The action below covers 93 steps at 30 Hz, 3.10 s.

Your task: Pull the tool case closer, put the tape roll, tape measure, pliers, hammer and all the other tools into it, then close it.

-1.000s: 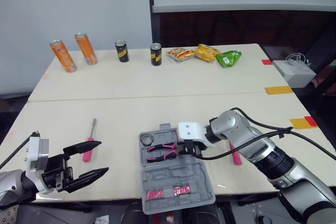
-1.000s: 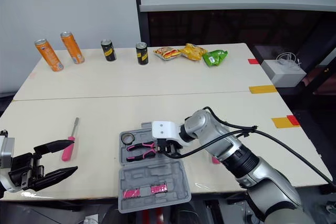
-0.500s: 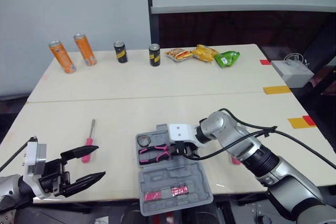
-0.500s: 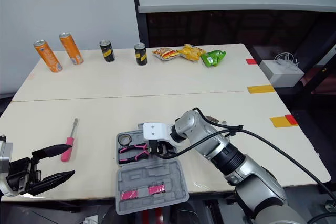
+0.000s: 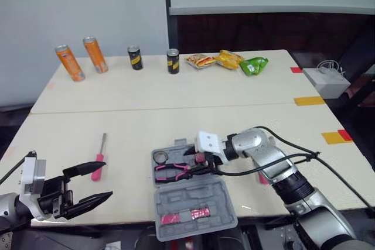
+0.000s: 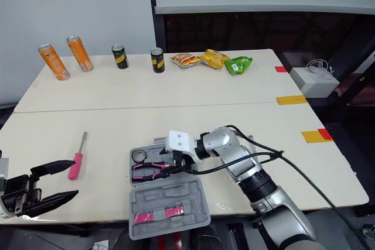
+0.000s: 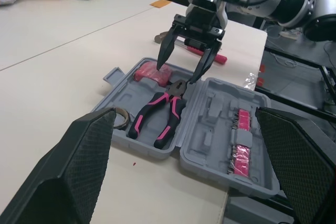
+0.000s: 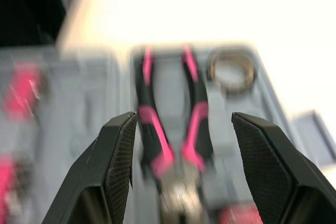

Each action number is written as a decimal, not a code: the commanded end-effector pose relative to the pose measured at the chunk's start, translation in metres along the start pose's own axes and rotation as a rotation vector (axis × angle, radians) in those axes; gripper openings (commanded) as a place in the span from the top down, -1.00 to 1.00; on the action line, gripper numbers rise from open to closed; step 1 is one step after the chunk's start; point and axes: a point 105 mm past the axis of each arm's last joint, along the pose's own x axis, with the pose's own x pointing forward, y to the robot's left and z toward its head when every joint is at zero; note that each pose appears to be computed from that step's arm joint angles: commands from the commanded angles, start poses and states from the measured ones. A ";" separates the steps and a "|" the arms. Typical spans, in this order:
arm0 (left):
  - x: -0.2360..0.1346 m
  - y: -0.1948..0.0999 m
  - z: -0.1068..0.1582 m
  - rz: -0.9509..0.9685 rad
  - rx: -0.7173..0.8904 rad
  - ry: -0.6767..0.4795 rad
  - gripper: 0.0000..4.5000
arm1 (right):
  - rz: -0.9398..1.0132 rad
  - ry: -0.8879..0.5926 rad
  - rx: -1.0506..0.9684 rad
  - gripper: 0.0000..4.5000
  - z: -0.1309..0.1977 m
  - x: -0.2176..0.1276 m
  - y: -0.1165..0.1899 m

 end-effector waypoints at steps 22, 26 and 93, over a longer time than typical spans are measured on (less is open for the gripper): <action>-0.002 0.002 -0.013 0.011 0.016 -0.011 -1.00 | -0.146 -0.117 0.108 0.98 -0.038 0.029 -0.003; -0.003 0.003 -0.016 0.020 0.019 -0.006 -1.00 | -0.134 0.032 0.154 0.98 -0.078 0.037 0.003; -0.043 -0.001 -0.085 0.403 -0.174 0.058 -1.00 | -0.861 -0.013 0.379 -0.99 -0.092 -0.198 0.120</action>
